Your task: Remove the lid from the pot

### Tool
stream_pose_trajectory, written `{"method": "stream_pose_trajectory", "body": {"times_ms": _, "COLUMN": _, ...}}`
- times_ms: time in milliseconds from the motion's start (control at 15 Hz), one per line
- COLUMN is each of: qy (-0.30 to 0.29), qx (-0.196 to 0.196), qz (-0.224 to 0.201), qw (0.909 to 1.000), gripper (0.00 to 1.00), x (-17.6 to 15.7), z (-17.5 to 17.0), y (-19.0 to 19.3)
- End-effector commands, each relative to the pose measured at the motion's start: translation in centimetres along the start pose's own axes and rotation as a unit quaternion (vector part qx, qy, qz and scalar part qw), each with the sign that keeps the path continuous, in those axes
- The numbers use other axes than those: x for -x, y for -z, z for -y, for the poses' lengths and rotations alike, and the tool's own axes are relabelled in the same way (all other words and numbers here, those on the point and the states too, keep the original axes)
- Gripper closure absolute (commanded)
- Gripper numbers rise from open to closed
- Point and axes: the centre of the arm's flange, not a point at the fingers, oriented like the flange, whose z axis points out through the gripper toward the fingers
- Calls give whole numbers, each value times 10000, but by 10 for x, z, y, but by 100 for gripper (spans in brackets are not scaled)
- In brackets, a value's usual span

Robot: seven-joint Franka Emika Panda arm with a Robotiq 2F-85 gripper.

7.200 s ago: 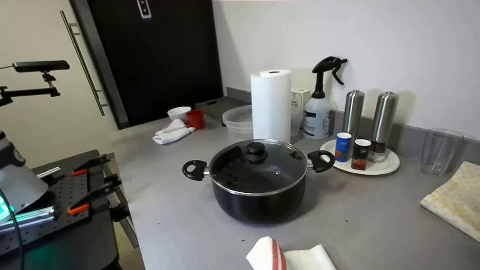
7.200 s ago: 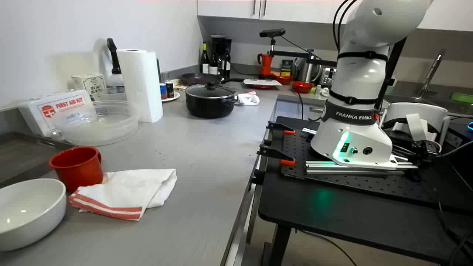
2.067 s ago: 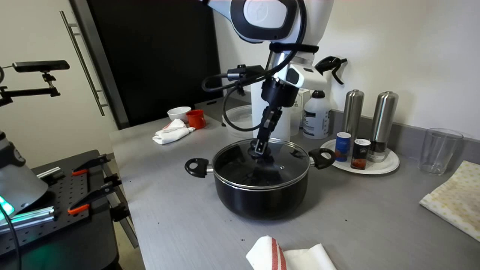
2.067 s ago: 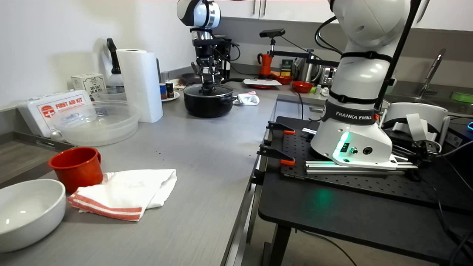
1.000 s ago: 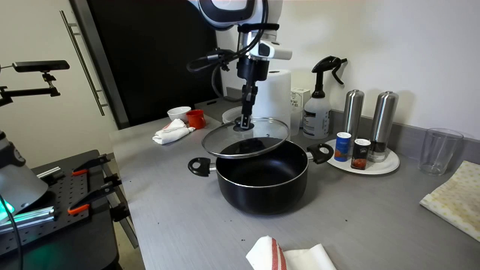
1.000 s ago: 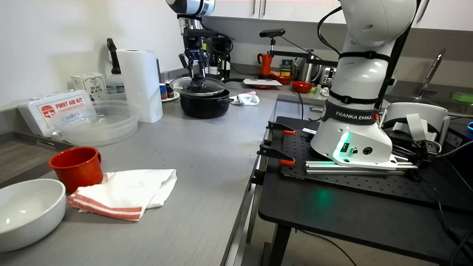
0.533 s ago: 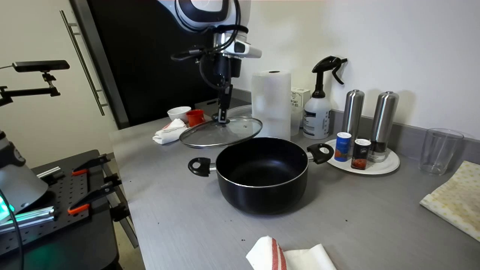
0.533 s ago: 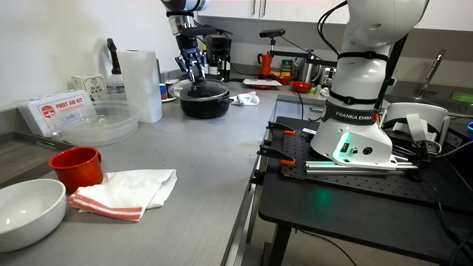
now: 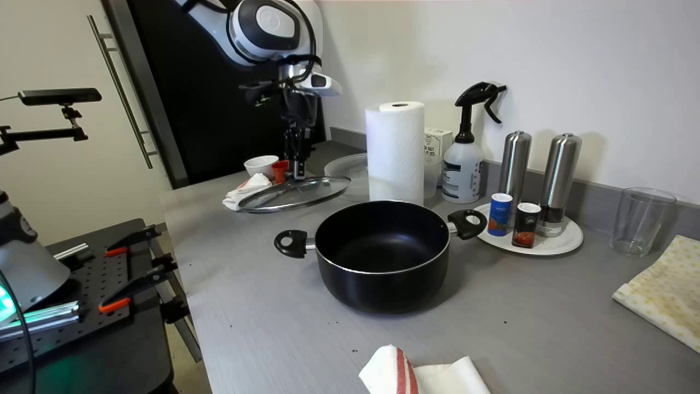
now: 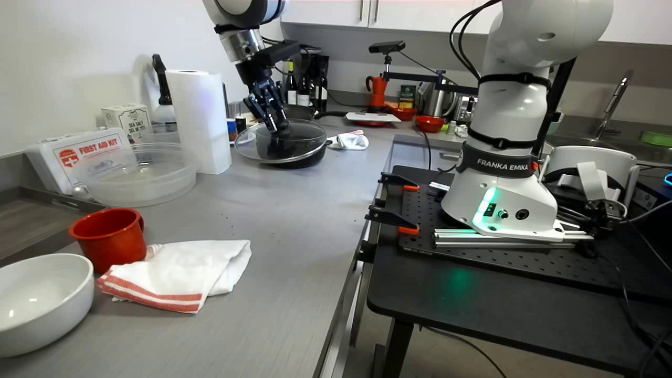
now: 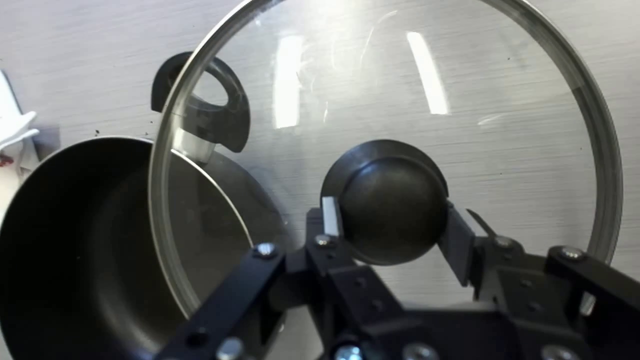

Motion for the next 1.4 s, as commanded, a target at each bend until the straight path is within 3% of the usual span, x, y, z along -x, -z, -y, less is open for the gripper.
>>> {"method": "stream_pose_trajectory", "body": {"times_ms": 0, "qy": 499, "qx": 265, "qz": -185, "qw": 9982, "gripper": 75, "x": 23, "z": 24, "y": -10}}
{"method": "stream_pose_trajectory", "body": {"times_ms": 667, "qy": 1090, "qx": 571, "qz": -219, "qw": 9922, "gripper": 75, "x": 42, "z": 47, "y": -57}}
{"method": "stream_pose_trajectory", "body": {"times_ms": 1333, "qy": 1691, "qx": 1029, "qz": -299, "qw": 9798, "gripper": 75, "x": 43, "z": 76, "y": -62}}
